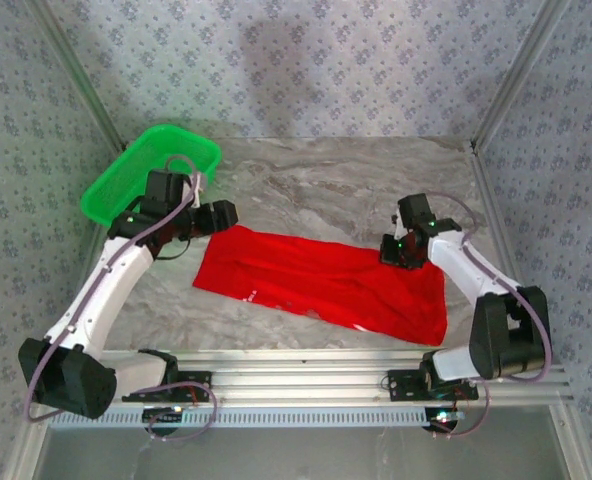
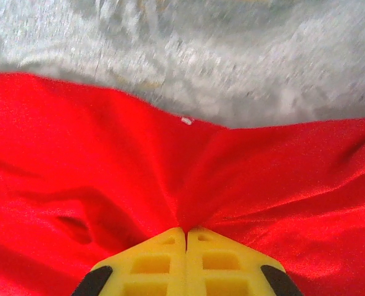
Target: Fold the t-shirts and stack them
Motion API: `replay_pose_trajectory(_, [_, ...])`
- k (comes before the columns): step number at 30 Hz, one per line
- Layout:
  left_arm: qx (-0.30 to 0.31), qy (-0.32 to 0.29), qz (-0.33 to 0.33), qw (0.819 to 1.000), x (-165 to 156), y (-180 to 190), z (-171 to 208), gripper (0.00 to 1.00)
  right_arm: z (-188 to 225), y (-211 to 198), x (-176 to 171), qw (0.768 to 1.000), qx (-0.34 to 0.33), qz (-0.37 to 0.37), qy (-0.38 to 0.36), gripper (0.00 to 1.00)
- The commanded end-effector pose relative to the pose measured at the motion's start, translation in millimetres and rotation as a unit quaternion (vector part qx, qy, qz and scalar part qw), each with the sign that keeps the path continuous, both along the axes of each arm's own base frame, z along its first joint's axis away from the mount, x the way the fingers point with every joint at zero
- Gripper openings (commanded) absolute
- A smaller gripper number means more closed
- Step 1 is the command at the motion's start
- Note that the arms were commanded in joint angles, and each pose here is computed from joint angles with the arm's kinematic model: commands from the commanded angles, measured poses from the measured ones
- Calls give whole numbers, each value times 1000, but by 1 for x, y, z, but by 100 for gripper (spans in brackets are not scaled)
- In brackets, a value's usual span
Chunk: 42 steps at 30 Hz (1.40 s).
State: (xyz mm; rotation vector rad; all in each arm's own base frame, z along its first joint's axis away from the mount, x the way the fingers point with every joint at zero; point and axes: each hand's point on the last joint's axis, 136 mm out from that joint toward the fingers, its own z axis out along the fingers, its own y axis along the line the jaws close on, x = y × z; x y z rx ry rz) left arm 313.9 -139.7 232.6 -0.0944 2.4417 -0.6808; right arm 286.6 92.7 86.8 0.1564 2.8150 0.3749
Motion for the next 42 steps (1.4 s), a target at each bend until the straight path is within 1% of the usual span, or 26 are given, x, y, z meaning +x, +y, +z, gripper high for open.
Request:
replay_pose_trajectory(1, [10,5,-5,1000,0,2,-9,74,-9,7,-32,999,6,-5,43,2])
replay_pose_trajectory(4, [4,13,-12,1000,0,-2,-18,74,-21,0,-43,998,-4,-23,65,2])
replay_pose_trajectory(7, [-3,23,-19,1000,3,-7,-27,73,-27,-10,-33,997,-15,-39,61,2])
replay_pose_trajectory(12, [-5,32,-25,999,7,-12,-39,73,-29,-25,0,996,-32,-66,54,2])
replay_pose_trajectory(16, [0,40,-22,999,8,-11,-48,73,-33,-31,32,996,-36,-72,50,3])
replay_pose_trajectory(18, [5,47,-20,999,7,-9,-54,73,-38,-32,47,996,-39,-61,51,10])
replay_pose_trajectory(21, [12,56,-17,998,3,-6,-62,73,-39,-29,59,996,-38,-51,60,28])
replay_pose_trajectory(23, [17,59,-14,998,0,-4,-65,73,-32,-30,56,996,-41,-51,55,37])
replay_pose_trajectory(26, [19,61,-12,998,-3,-2,-68,73,-21,-33,37,996,-38,-56,55,44])
replay_pose_trajectory(30, [14,58,-12,998,-4,-3,-66,73,-28,-34,10,996,-31,-49,71,44])
replay_pose_trajectory(32, [11,52,-13,998,-2,-4,-63,73,-35,-33,7,996,-24,-51,71,43])
replay_pose_trajectory(37, [10,40,-19,999,0,-5,-51,73,-52,-29,6,996,-17,-54,73,39])
replay_pose_trajectory(38, [10,38,-20,999,0,-5,-50,73,-56,-29,3,995,-16,-53,81,38])
replay_pose_trajectory(42, [3,30,-25,999,-2,-7,-42,73,-64,-26,9,996,-9,-53,74,30])
